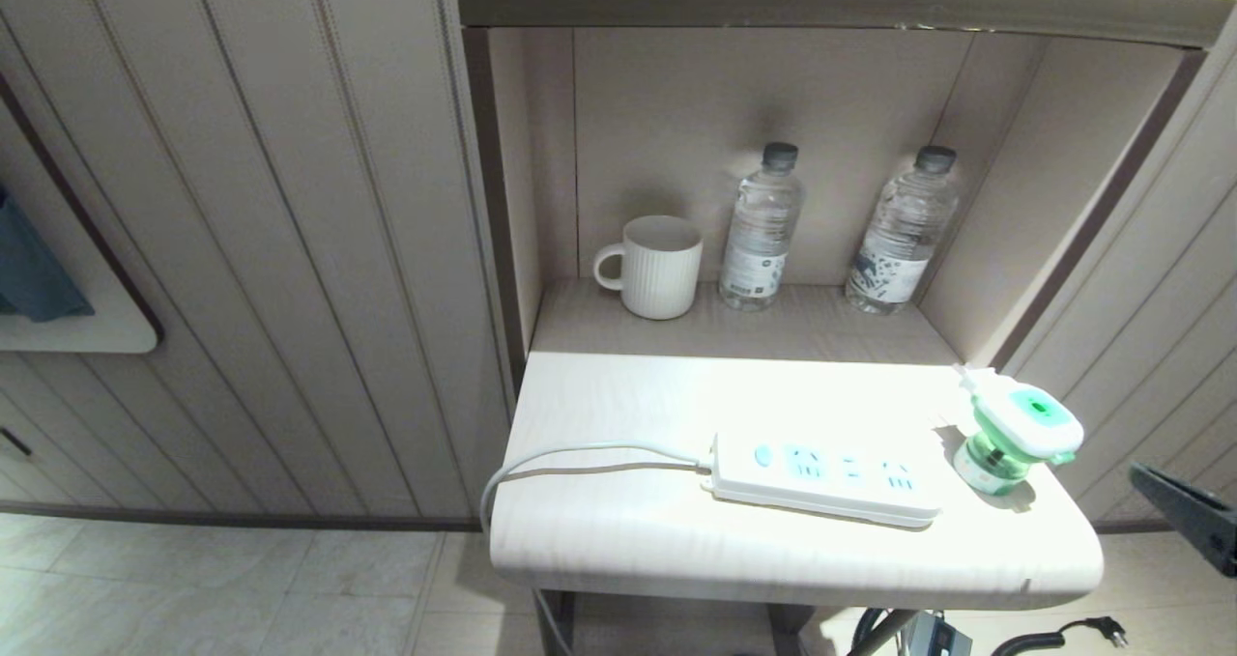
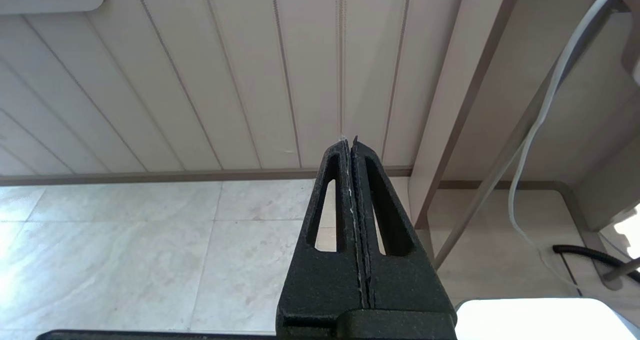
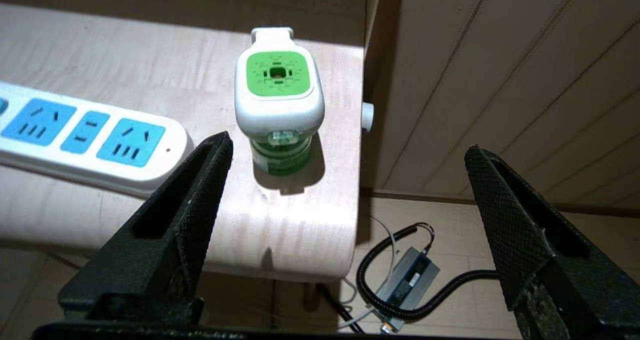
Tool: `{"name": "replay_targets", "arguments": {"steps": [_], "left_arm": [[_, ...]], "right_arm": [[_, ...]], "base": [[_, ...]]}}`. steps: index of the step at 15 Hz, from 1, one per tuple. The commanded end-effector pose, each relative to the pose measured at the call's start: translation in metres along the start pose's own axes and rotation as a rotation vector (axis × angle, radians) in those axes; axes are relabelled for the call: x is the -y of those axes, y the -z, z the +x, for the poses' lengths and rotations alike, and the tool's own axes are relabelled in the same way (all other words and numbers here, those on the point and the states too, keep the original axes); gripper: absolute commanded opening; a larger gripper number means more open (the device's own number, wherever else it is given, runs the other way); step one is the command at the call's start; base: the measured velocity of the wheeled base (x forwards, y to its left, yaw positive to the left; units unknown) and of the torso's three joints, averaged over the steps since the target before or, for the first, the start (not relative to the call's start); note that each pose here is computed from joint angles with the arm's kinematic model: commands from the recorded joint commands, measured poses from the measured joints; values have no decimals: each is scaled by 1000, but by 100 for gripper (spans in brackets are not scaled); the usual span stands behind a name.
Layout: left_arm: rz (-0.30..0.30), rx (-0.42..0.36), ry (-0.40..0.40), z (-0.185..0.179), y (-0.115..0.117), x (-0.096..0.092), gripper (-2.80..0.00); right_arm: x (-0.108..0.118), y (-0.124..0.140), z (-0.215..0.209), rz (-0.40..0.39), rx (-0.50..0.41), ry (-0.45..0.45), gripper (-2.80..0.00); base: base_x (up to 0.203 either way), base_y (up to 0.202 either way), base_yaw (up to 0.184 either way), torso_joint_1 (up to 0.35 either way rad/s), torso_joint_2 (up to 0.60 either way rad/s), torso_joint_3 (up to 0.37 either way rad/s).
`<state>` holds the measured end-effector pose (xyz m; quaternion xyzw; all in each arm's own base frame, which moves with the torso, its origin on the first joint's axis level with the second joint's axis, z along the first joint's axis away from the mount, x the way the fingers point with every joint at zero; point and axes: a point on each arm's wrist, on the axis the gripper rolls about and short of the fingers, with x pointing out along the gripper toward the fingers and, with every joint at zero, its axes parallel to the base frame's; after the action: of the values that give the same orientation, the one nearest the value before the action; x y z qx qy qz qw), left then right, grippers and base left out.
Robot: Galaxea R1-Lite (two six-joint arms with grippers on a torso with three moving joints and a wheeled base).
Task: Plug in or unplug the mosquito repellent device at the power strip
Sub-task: Pick up the mosquito repellent liquid
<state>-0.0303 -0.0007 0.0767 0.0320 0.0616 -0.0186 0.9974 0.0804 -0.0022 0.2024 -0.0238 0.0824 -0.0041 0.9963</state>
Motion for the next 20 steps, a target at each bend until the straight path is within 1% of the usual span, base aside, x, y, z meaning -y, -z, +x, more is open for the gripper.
{"name": "replay_targets", "arguments": {"steps": [1,2,5,8,11,14,16,18,19,20], "left_arm": [[0,-3,1,0,0,0,-280],[0,-3,1,0,0,0,-280],[0,-2,1,0,0,0,-280],[0,-1,1,0,0,0,-280],[0,-1,1,0,0,0,-280],[0,-2,1,0,0,0,-280],[0,-3,1,0,0,0,-280],[0,-1,1,0,0,0,-280],[0,-3,1,0,0,0,-280],[0,-3,1,0,0,0,-280]], "right_arm": [[0,6,13,69,-21,-1,0],[-1,8,13,83,-24,-7,0],[-7,12,14,73,-40,-66,0],[-9,18,30,62,-69,-78,0],[-10,20,46,60,-11,-62,0],[-13,19,50,58,-12,-81,0],[-13,18,54,58,-22,-79,0],[-14,15,57,57,18,-47,0],[-14,16,60,60,34,-16,0],[-14,19,63,60,40,-3,0]], "base": [[0,0,0,0,0,0],[0,0,0,0,0,0],[0,0,0,0,0,0],[0,0,0,0,0,0],[0,0,0,0,0,0],[0,0,0,0,0,0],[0,0,0,0,0,0],[0,0,0,0,0,0],[0,0,0,0,0,0],[0,0,0,0,0,0]]}}
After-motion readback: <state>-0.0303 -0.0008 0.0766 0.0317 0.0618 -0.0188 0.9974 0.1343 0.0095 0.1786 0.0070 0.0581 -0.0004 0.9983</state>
